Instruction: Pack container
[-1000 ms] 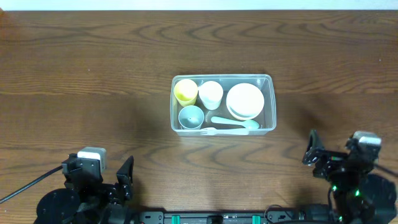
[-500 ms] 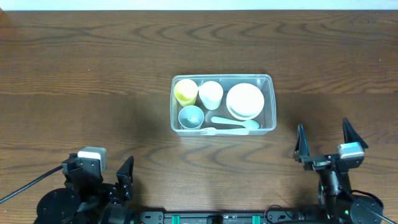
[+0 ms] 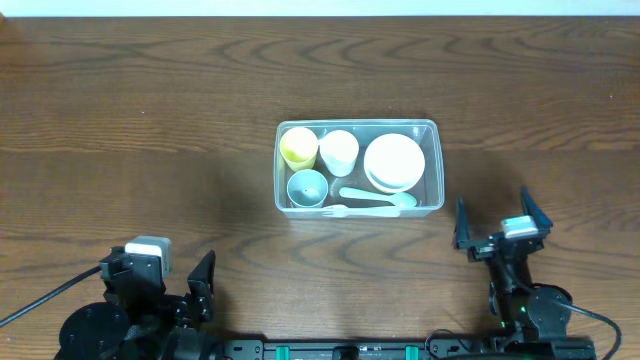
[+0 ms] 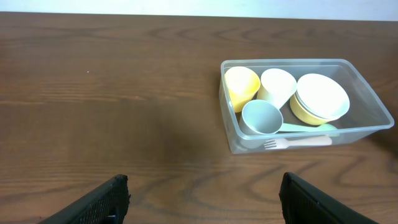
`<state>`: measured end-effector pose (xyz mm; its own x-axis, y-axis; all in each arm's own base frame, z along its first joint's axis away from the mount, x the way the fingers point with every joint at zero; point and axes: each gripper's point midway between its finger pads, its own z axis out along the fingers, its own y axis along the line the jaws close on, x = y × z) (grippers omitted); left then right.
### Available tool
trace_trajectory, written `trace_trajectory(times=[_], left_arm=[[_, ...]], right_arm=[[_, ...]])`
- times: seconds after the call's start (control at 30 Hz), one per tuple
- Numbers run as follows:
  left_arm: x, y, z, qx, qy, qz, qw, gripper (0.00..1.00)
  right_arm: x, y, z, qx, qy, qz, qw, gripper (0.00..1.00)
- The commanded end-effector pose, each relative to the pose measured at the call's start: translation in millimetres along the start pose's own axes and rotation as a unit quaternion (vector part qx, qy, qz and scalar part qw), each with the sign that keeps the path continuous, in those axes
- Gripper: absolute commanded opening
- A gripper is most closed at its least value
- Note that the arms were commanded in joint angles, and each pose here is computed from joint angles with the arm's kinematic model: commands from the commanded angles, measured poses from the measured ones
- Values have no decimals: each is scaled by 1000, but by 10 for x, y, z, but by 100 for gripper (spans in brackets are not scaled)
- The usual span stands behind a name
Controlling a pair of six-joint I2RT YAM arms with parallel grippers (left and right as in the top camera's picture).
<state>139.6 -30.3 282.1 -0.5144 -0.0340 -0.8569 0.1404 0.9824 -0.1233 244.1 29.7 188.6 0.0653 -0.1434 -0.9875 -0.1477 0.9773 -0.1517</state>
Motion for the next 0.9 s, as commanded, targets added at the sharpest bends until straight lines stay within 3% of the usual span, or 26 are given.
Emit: trace_trajectory(times=[0.0, 0.87], left_arm=[[6, 13, 8, -4, 1, -3, 1000, 78], [6, 13, 8, -4, 1, -3, 1000, 78]], right_arm=[[134, 184, -8, -50, 17, -46, 998, 99], [238, 225, -18, -61, 38, -33, 997, 99]])
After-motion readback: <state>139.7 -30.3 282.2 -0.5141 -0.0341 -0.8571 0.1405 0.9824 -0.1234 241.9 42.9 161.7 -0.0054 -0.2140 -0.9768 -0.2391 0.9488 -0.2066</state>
